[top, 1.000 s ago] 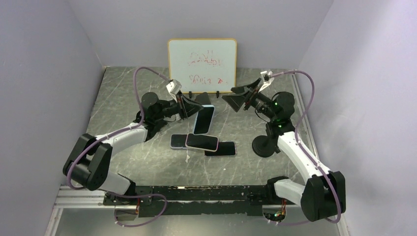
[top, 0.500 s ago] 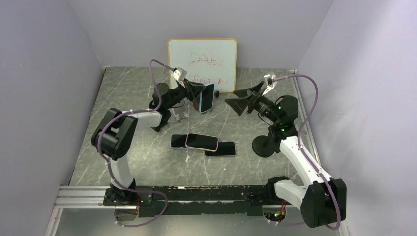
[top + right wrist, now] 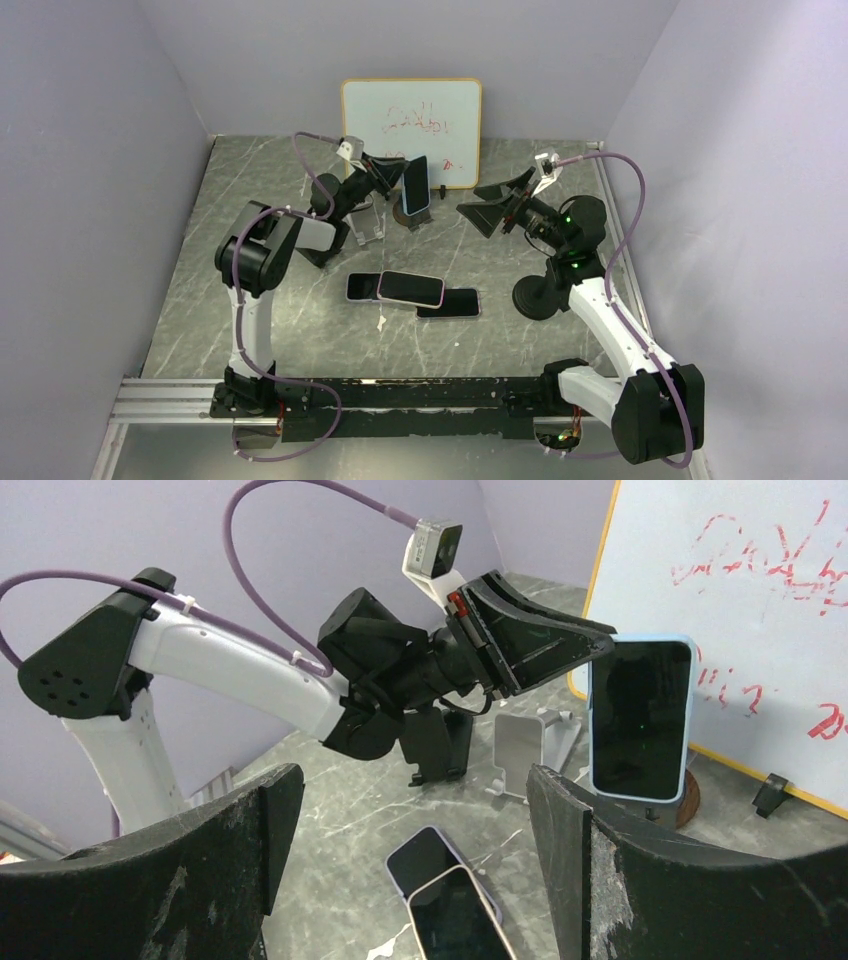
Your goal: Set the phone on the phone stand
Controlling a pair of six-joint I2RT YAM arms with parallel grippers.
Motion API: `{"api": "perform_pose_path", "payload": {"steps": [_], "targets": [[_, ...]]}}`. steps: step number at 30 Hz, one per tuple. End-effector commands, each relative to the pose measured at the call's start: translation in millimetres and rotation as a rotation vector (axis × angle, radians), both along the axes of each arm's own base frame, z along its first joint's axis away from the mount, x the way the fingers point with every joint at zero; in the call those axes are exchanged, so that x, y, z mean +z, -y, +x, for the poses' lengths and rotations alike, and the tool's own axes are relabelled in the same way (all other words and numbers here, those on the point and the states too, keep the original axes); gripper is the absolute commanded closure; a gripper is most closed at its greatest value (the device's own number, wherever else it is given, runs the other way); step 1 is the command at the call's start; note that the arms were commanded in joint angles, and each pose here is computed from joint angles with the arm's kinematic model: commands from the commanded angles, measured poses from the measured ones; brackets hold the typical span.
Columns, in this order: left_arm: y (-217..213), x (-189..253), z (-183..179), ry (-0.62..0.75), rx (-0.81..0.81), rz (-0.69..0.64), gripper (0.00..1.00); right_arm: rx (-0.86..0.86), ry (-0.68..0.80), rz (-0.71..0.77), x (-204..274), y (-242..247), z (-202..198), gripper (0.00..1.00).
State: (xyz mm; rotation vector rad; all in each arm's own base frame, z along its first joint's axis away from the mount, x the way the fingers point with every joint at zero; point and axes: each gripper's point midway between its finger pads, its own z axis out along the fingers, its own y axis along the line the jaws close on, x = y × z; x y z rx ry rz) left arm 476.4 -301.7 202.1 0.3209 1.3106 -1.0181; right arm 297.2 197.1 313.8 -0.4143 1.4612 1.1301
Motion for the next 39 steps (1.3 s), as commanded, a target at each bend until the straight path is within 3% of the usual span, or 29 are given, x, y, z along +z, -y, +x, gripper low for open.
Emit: {"api": "perform_pose_path", "payload": {"steps": [1,20,36,39], "targets": [[-6,58,-7,0.191,0.002,-0.133,0.95,0.002,0.006,-0.006,-2,2,-3,0.14],[-21,-8,-16,0.111,0.027,-0.159,0.95,0.01,-0.013,-0.008,-12,2,-3,0.14],[-40,-11,-17,0.121,0.03,-0.146,0.95,-0.011,-0.051,-0.004,-27,3,5,0.13],[-37,-11,-19,0.121,0.015,-0.124,0.83,-0.017,-0.058,-0.006,-30,4,6,0.12]]}}
